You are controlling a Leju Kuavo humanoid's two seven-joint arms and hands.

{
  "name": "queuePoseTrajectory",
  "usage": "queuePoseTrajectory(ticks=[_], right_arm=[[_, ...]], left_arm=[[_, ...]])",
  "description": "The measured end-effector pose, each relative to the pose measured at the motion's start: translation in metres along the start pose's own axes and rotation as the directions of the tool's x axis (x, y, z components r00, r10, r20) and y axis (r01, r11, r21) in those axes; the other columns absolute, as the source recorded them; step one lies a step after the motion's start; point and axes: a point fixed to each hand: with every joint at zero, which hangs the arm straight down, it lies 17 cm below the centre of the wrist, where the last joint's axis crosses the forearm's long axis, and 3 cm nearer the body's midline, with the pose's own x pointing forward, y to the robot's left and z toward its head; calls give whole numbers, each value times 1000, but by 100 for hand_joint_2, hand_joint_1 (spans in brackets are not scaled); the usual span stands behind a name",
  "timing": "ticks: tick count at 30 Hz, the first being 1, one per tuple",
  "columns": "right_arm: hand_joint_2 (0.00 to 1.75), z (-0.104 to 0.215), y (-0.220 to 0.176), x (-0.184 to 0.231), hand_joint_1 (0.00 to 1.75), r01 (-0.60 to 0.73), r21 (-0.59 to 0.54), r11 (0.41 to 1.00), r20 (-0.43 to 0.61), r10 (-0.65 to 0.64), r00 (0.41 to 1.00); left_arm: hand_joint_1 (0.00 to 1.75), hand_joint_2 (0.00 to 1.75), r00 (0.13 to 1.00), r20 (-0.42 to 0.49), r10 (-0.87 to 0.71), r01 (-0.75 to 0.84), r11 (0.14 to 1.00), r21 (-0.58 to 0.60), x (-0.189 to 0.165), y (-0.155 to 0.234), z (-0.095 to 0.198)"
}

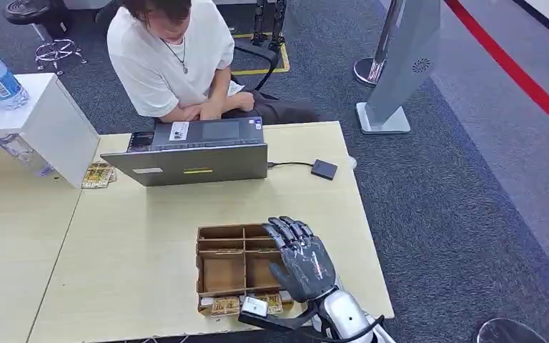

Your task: Pass the card to the sensor for recognition and then transmit it.

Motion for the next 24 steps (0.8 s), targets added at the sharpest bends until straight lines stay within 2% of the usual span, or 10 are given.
queuePoseTrajectory(ticks=[9, 16, 24], right_arm=[[175, 0, 2, 1, 47, 3, 8, 1000, 0, -3, 1000], [175, 2, 5, -1, 73, 2, 15, 1000, -7, -2, 1000], [175, 2, 6, -1, 70, 2, 20, 1000, -8, -1, 1000]], left_arm=[[0, 0, 1000, 0, -1, 1, 1000, -1, 0, 0, 0], [0, 0, 1000, 0, -2, 2, 1000, -1, 0, 0, 0], [0, 0, 1000, -1, -2, 2, 1000, -1, 0, 0, 0]])
